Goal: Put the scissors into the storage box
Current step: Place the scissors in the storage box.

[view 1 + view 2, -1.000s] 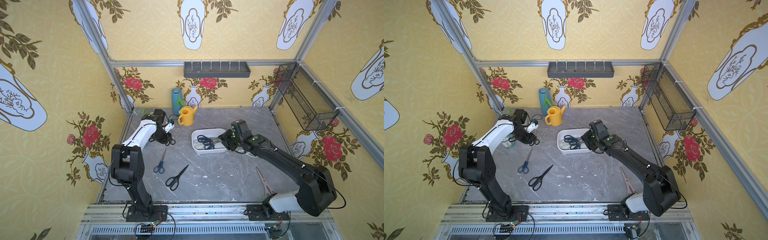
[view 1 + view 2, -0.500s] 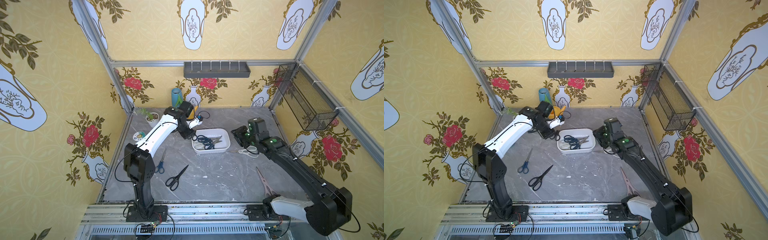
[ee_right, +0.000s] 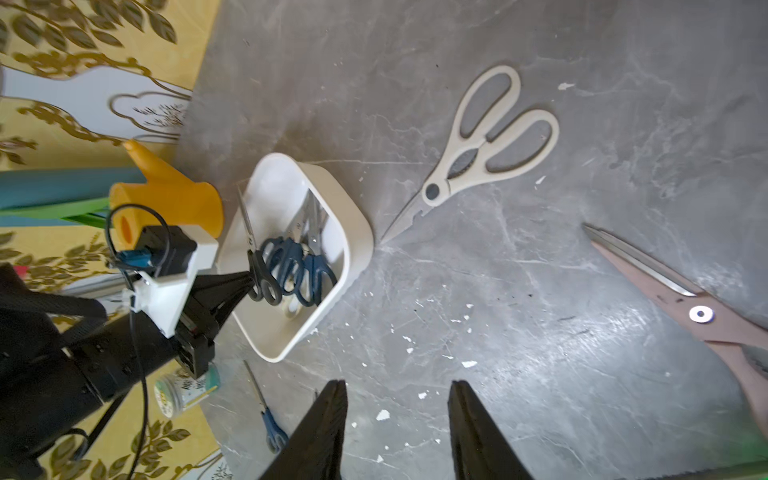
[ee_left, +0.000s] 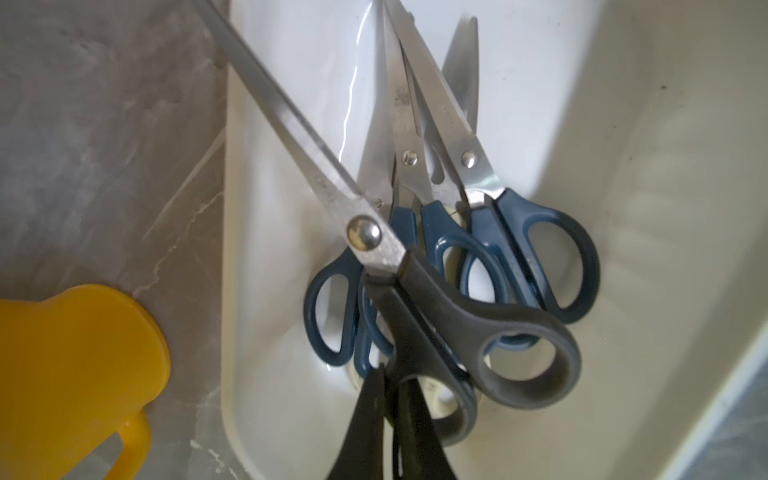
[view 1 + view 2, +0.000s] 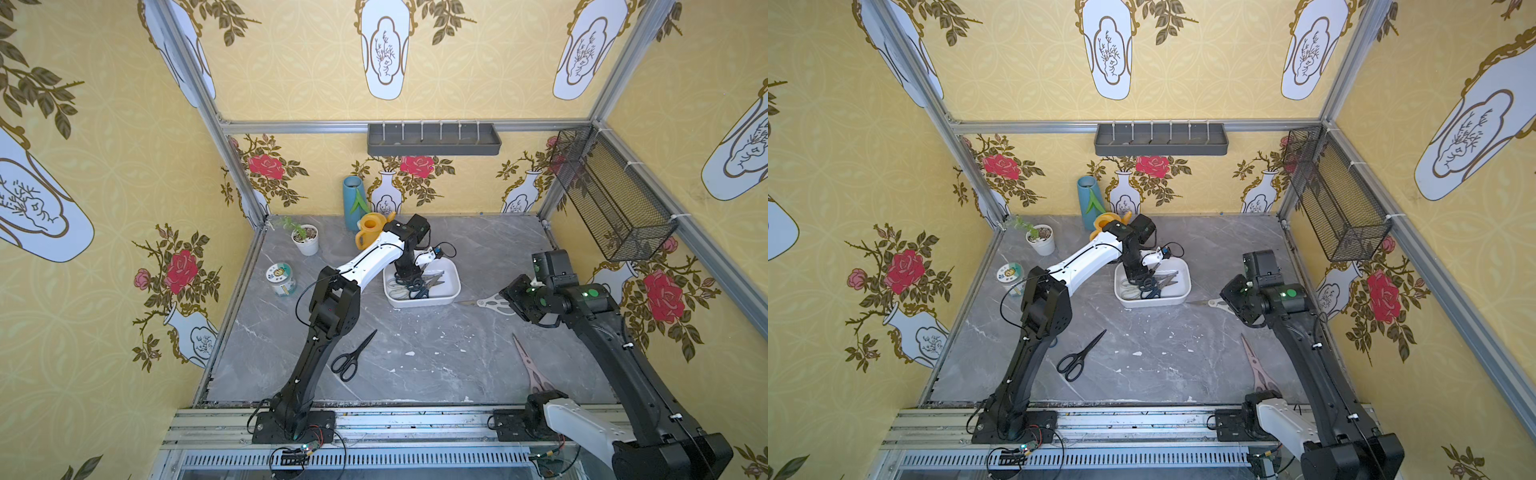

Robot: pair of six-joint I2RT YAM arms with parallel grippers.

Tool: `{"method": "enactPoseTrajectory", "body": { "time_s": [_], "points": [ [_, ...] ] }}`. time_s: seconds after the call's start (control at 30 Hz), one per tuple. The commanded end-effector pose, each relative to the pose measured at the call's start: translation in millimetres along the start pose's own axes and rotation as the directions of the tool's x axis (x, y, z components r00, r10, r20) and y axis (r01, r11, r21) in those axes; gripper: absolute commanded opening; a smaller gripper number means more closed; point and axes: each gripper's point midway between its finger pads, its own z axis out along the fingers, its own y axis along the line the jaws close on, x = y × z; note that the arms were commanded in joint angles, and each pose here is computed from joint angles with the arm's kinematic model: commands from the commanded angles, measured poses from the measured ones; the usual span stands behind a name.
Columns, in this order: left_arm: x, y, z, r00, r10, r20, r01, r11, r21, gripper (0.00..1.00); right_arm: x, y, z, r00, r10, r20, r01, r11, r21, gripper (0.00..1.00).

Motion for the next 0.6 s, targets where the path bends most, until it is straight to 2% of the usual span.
{"method": "enactPoseTrajectory", "body": {
  "time_s": [0.0, 0.1, 0.23, 0.3, 0.37, 0.47, 0.57],
  "points": [
    [4, -3, 12, 0.999, -0.020, -0.025, 0.020, 1.000, 0.019, 0.13, 5, -12, 7, 0.998, -0.028, -0.060, 0.032, 0.997, 0.067, 0.46],
    [5, -6, 16, 0.999, -0.035, -0.026, 0.036, 0.999, 0.030, 0.22, -1, -23, 20, 0.997, 0.032, -0.065, -0.023, 0.992, 0.126, 0.52],
    [1, -4, 9, 0.998, -0.064, -0.001, 0.064, 0.998, 0.016, 0.33, -18, -44, 48, 0.974, 0.217, -0.064, -0.208, 0.970, 0.124, 0.54],
    [-6, -3, -11, 0.994, -0.101, 0.037, 0.100, 0.995, 0.019, 0.42, -30, -54, 63, 0.957, 0.281, -0.065, -0.273, 0.955, 0.113, 0.53],
    [-12, 0, -44, 0.985, -0.151, 0.087, 0.151, 0.988, 0.016, 0.47, -40, -72, 75, 0.946, 0.318, -0.067, -0.304, 0.939, 0.162, 0.50],
    [-5, -2, -97, 0.945, -0.282, 0.166, 0.274, 0.959, 0.070, 0.48, -54, -86, 93, 0.956, 0.283, -0.074, -0.258, 0.935, 0.245, 0.47],
    [26, -7, -129, 0.887, -0.422, 0.190, 0.400, 0.905, 0.144, 0.47, -61, -94, 108, 0.960, 0.267, -0.080, -0.232, 0.925, 0.300, 0.45]
  ]
}}
